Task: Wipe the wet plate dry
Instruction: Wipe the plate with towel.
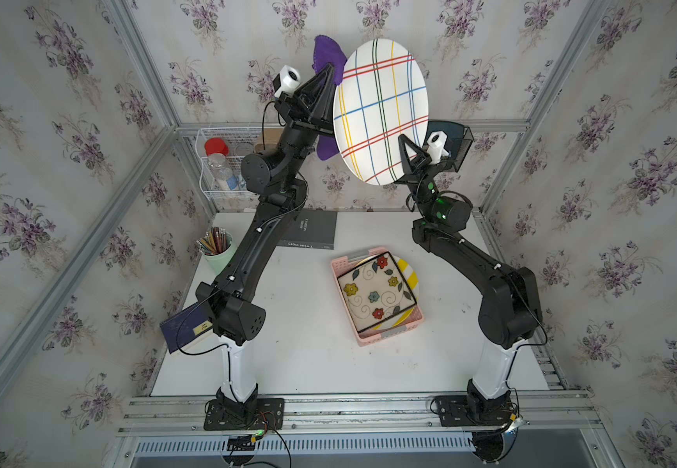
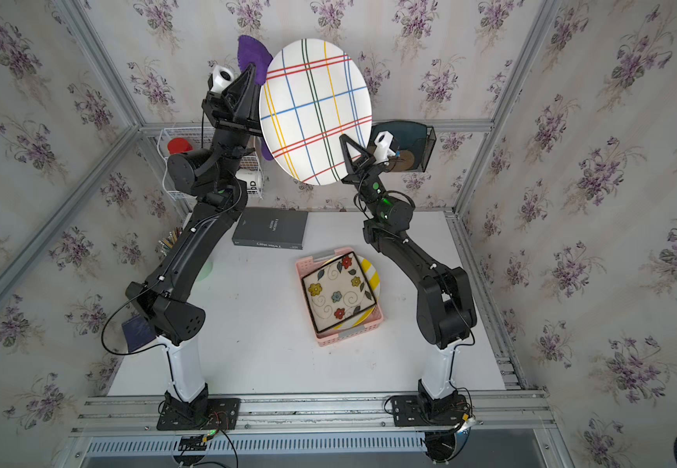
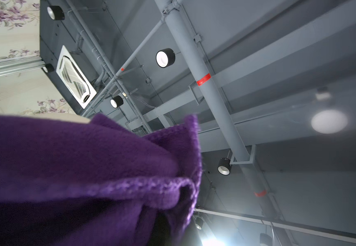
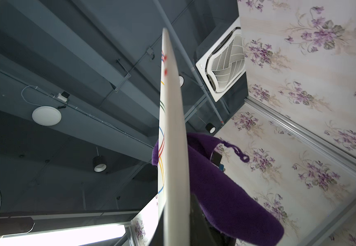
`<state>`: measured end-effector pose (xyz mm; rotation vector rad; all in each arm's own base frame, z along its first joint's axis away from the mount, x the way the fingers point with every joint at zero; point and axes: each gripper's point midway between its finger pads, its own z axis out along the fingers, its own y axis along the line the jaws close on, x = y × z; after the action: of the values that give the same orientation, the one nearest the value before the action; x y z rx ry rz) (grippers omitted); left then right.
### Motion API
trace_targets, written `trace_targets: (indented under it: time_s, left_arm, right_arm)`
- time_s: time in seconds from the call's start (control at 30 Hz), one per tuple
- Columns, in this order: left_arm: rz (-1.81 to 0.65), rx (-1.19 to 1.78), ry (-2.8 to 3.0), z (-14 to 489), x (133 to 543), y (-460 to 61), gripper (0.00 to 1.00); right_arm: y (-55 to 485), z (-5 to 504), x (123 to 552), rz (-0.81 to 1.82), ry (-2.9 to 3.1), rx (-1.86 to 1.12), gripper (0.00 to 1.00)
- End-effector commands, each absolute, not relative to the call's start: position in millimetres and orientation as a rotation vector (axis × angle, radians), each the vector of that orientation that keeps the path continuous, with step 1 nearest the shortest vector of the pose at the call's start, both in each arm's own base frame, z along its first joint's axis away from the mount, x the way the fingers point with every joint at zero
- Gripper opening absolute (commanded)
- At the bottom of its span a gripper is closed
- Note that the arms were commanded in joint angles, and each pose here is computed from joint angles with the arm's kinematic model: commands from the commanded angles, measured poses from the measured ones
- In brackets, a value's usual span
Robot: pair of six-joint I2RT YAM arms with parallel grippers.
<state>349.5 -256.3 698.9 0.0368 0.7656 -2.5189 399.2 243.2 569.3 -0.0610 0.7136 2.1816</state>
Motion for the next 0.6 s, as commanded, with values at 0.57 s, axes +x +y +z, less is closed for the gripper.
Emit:
trace_targets:
  time_s: [0.57]
  left_arm:
    - [-2.475, 0.018, 1.061, 649.7, 381.5, -284.6, 0.00]
  right_arm:
    - [207.5, 557.9, 355.6, 2.097, 0.692, -0.186, 0.00]
